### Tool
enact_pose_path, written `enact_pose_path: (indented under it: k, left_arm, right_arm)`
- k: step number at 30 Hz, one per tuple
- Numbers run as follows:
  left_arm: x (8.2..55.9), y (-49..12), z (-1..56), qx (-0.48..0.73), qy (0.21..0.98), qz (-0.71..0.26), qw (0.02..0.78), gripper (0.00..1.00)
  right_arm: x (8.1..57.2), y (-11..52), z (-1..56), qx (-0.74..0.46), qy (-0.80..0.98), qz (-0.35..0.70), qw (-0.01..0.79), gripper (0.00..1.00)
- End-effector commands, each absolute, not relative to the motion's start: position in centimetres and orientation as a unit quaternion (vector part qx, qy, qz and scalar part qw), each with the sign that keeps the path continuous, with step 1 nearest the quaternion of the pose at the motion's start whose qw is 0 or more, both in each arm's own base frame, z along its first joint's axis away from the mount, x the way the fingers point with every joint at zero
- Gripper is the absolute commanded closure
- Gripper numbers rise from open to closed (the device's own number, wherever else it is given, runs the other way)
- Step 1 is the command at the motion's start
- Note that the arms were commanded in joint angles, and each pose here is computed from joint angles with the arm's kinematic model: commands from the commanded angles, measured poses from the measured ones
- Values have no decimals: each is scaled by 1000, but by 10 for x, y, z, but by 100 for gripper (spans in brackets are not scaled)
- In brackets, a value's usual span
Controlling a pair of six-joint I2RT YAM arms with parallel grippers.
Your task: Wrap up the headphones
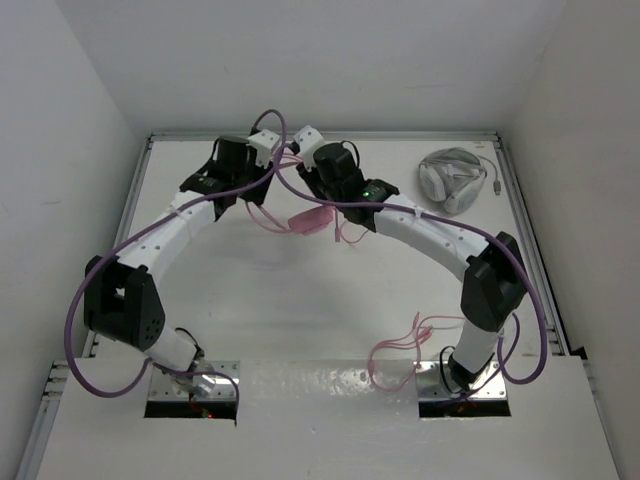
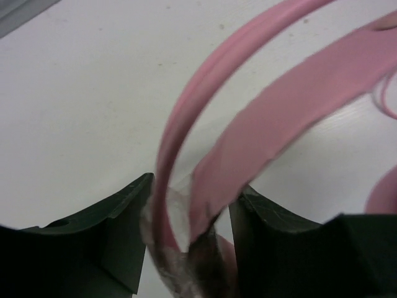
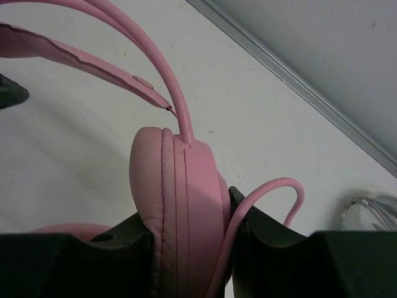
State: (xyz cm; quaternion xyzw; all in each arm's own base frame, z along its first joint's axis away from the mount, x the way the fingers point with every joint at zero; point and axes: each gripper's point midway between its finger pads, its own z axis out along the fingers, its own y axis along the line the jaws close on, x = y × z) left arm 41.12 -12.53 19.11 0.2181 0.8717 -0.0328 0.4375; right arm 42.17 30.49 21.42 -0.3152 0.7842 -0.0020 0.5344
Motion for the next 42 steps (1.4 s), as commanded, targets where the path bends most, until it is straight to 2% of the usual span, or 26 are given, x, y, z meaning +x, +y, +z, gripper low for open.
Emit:
enact_pose_path:
  k: [1,4,6,7,9,14,16,17,21,25,30,33,34,35,40,41,42]
  left_arm:
    - [433,-107,215,228,844,68,481,52]
    - [436,-107,218,218,838,88,492,53]
    - [440,-105,225,202,830,114,507,57]
    - [440,-104,227,198,828,122,511,65]
    - [438,-105,232,193,823,139,516,74]
    - [431,-115,227,207,822,140,512,75]
    - [430,-119,227,211,822,138,511,63]
    - [428,-123,228,212,822,133,512,53]
    - [425,-130,241,207,819,111,524,43]
    - [418,-133,259,203,814,88,537,42]
    - [416,-139,243,213,827,76,515,59]
    - [416,-142,240,213,831,68,509,77]
    - [416,-143,241,214,830,65,510,94]
    - [416,-143,243,209,830,63,513,100]
    - [412,-147,238,206,836,44,506,100]
    - [411,-144,232,205,842,37,498,100]
    - [409,-150,223,216,846,8,488,100]
  right_arm:
    - [426,316,254,-294,768,18,568,100]
    - [424,320,248,-299,773,29,559,100]
    - [423,321,245,-302,775,30,555,100]
    - [423,320,243,-303,775,28,553,100]
    - [423,319,239,-311,776,22,548,100]
    - [424,321,233,-324,780,14,535,100]
    - [426,322,232,-324,781,13,533,100]
    - [427,322,231,-322,783,13,532,100]
    - [429,320,229,-321,785,4,530,100]
    - [430,317,232,-315,786,-2,532,100]
    - [427,320,235,-317,784,11,533,100]
    - [426,320,237,-318,783,14,535,100]
    - [426,319,237,-318,783,14,535,100]
    - [425,320,236,-320,783,15,533,100]
    - [419,329,239,-343,780,36,522,100]
    - [416,336,240,-355,777,54,517,95]
    - [411,338,238,-370,778,58,504,84]
